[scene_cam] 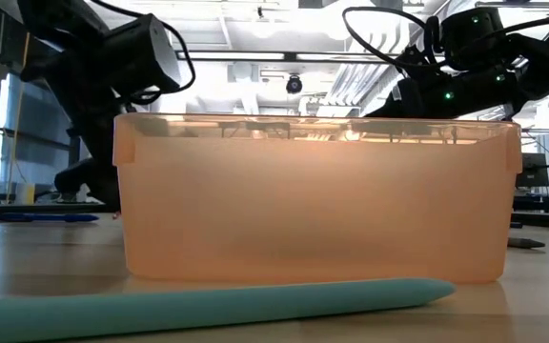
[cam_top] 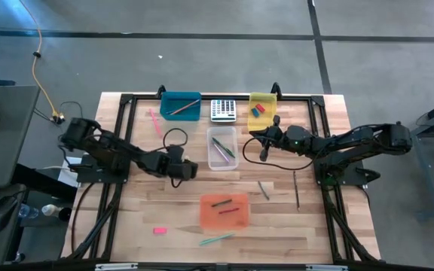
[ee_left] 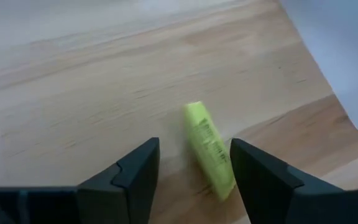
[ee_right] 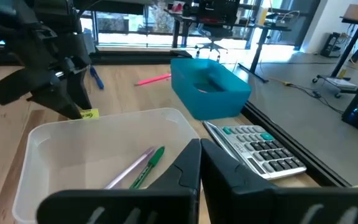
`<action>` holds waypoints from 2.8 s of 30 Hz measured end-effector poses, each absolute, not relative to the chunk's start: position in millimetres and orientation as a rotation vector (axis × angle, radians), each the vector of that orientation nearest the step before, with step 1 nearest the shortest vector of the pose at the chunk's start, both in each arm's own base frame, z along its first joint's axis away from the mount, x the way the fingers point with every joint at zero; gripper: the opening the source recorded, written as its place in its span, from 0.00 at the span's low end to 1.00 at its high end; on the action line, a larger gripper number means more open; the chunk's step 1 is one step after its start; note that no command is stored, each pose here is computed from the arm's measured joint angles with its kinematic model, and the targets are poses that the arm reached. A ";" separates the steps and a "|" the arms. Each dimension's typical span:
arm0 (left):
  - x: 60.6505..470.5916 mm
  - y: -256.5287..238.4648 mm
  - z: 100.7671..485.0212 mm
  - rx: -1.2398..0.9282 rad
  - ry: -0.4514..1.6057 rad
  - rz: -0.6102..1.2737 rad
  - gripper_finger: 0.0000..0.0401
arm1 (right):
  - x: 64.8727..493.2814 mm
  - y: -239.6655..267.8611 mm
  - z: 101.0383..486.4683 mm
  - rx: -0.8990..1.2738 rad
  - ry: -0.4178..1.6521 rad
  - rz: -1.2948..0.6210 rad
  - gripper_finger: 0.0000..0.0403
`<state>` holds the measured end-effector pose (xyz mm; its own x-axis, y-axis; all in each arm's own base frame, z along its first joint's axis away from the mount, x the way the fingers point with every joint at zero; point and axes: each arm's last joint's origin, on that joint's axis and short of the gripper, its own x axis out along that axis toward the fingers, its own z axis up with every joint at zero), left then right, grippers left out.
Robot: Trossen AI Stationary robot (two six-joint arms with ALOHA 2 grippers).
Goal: Sort crayons/erasers/pens/pencils in bins
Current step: Put the yellow eraser into the yellow bin
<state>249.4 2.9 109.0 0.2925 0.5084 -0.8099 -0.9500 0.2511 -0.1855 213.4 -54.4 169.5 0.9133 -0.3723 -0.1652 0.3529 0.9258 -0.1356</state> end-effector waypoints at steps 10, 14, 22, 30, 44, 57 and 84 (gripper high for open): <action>256.1 2.9 108.9 -0.632 0.765 0.967 0.44 | 213.4 -54.4 169.4 -0.104 0.190 -0.374 0.00; 256.4 4.1 109.2 -0.605 0.808 0.923 0.42 | 213.4 -54.4 169.5 -0.104 0.190 -0.374 0.00; 252.0 1.1 107.5 -0.487 0.939 0.843 0.30 | 213.4 -54.4 169.5 -0.104 0.190 -0.374 0.00; 246.4 3.3 116.9 -0.397 1.023 0.730 0.16 | 213.4 -54.3 169.5 -0.104 0.190 -0.373 0.00; 235.3 21.5 149.0 -0.356 0.998 0.621 0.11 | 213.4 -54.3 169.4 -0.102 0.191 -0.373 0.00; 240.9 32.6 164.8 -0.252 0.882 0.563 0.10 | 214.1 -54.0 172.6 0.018 0.134 -0.367 0.00; 266.2 38.1 198.5 0.144 0.545 0.490 0.10 | 320.4 -56.1 199.0 0.733 0.247 -0.205 0.33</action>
